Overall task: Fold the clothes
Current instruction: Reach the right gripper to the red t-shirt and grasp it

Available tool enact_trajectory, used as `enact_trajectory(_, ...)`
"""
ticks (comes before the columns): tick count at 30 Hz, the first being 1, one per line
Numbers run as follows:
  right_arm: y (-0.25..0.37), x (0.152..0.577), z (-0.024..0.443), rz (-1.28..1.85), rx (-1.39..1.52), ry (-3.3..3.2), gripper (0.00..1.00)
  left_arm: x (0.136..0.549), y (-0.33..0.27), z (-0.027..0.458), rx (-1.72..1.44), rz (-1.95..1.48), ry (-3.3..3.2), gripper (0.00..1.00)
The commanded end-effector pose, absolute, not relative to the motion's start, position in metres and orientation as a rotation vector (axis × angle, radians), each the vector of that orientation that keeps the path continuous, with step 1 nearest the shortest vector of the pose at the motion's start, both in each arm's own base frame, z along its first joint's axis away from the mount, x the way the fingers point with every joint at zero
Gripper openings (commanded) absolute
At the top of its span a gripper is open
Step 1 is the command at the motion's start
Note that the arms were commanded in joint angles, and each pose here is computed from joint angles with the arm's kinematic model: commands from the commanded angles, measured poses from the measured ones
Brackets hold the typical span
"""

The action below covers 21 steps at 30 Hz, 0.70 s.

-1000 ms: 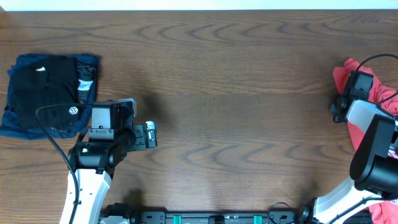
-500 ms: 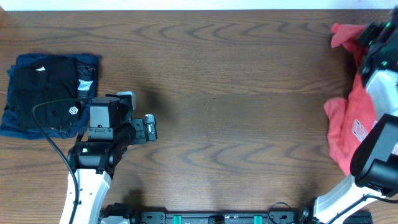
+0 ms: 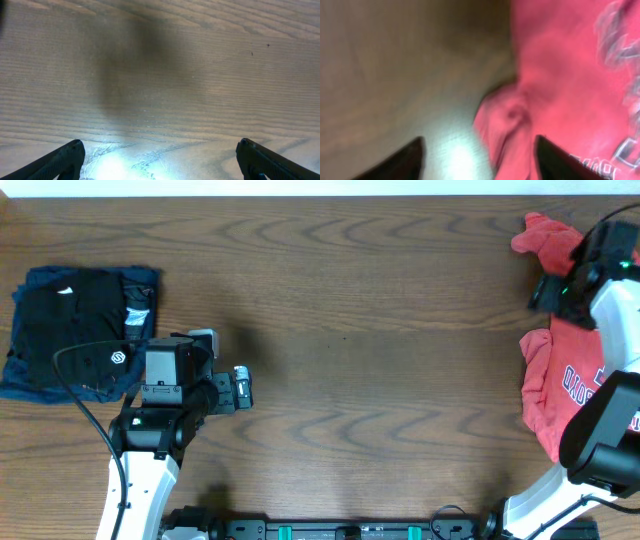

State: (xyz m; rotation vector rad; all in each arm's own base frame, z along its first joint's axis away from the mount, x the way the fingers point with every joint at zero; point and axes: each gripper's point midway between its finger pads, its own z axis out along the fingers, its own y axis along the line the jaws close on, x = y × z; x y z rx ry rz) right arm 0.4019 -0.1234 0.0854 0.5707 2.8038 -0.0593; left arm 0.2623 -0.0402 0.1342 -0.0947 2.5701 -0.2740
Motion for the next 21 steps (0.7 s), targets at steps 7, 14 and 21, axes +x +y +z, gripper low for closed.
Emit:
enact_trajectory(7,-0.107,0.327,0.022,-0.206,0.621,3.047,0.61,0.26,-0.04,0.138,-0.109,-0.279,2.578,0.98)
enact_trajectory(14,-0.105,0.313,0.0,-0.225,0.639,3.059,0.6,0.26,-0.04,0.138,-0.109,-0.279,2.577,0.98)
enact_trajectory(21,-0.105,0.311,-0.001,-0.224,0.639,3.061,0.01,0.26,-0.04,0.138,-0.109,-0.279,2.578,0.98)
